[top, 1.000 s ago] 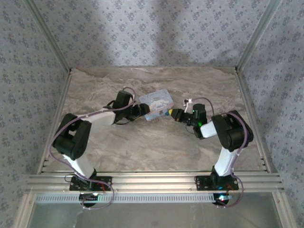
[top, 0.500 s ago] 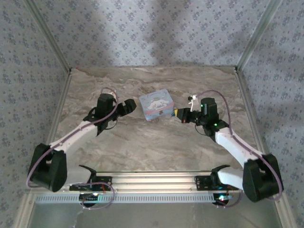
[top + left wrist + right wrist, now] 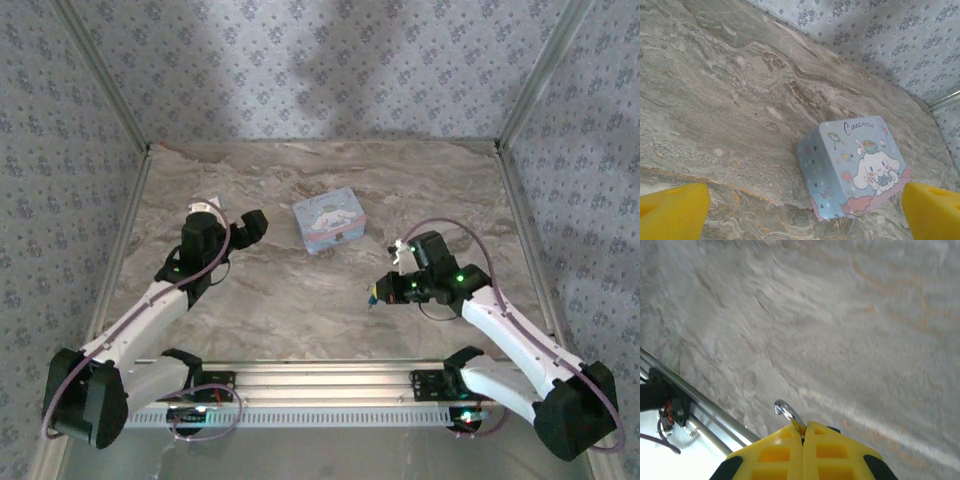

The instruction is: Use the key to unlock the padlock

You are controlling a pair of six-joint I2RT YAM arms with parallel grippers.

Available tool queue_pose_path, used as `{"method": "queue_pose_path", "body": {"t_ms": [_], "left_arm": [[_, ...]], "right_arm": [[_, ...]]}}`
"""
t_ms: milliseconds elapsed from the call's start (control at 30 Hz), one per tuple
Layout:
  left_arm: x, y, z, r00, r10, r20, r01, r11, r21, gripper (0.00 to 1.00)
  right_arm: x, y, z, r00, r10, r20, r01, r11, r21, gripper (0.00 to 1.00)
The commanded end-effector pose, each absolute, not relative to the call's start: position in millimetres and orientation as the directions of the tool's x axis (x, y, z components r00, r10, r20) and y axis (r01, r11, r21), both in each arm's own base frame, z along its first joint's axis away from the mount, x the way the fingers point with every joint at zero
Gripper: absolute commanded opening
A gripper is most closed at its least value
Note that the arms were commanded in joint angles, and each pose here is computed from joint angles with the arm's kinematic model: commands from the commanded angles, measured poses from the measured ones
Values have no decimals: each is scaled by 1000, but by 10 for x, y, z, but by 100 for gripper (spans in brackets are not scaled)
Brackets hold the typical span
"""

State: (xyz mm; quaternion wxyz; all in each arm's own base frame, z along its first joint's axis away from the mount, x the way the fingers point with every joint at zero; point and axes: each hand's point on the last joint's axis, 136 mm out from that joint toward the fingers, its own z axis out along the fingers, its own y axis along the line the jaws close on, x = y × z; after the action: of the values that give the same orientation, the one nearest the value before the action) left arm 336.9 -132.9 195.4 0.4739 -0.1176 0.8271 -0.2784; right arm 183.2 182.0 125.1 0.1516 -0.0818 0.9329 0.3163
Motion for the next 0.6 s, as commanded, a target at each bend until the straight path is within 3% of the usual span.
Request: {"method": "queue_pose_path", "body": {"t_ms": [0, 433, 567], "left_arm": [[3390, -1277, 2015, -487, -464, -740, 76, 821, -565, 98], [3379, -1250, 1979, -498, -470, -729, 51, 823, -565, 98], [3384, -1233, 1953, -498, -464, -732, 44, 830, -556, 98]], "right_arm": [[1607, 1690, 980, -980, -34, -196, -136, 834, 534, 0], [1666, 1786, 483, -994, -25, -103, -76, 849, 523, 0], [1685, 1766, 439, -995, -21, -94, -66, 857, 510, 5]]}}
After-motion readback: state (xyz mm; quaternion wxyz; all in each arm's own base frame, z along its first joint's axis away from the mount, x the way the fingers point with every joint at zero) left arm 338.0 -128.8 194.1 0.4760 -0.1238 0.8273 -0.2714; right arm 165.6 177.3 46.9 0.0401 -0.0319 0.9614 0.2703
